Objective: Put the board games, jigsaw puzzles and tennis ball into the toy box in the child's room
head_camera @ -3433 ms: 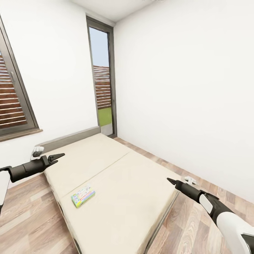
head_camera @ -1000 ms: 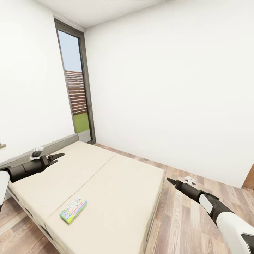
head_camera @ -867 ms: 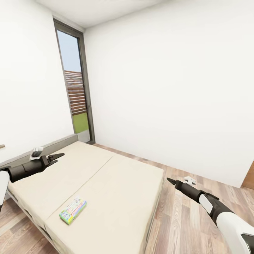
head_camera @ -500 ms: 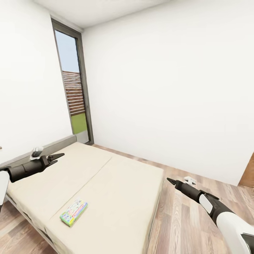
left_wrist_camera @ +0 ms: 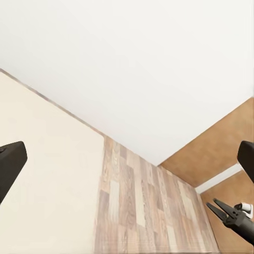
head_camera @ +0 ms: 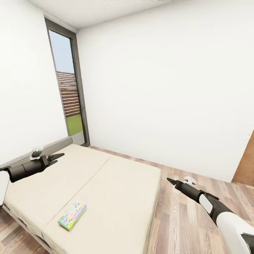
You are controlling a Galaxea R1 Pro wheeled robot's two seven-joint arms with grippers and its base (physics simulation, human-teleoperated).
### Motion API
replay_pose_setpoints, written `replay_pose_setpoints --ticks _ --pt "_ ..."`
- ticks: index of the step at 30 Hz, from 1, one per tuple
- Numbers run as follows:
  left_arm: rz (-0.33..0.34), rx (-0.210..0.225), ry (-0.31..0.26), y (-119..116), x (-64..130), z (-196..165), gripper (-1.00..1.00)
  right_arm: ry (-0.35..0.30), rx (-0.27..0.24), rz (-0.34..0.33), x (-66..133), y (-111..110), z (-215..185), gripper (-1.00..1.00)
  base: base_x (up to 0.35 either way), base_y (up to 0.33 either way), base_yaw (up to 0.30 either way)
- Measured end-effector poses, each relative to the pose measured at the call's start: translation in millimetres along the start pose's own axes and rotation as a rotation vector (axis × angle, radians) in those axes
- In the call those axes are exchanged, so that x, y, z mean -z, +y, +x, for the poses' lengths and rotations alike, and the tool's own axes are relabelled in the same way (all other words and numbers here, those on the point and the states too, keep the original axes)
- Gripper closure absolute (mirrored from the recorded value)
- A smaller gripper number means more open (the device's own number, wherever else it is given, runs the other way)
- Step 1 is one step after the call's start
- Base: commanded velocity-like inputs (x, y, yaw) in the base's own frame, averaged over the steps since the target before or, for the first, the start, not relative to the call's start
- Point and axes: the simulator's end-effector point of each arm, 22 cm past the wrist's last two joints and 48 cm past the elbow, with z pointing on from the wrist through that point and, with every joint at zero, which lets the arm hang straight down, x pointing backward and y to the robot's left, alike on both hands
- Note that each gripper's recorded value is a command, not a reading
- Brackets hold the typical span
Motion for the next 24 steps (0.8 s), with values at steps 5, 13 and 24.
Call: replay_pose_setpoints --ticks 5,13,24 --pt "0.002 -0.002 -0.003 -1.8 1.0 -1.2 -1.00 -0.003 0.001 -0.001 0.8 1.2 -1.9 -1.00 0.000 0.072 -0.200" --pt "0.005 -0.005 -0.007 -4.1 2.6 -3.0 -1.00 -0.008 0.003 -0.003 1.9 3.2 -4.6 -1.00 0.000 0.046 -0.189" --pt "0.006 -0.006 -0.008 -5.1 3.2 -3.6 -1.00 -0.011 0.003 -0.003 2.3 3.7 -5.8 -1.00 0.000 0.115 -0.042"
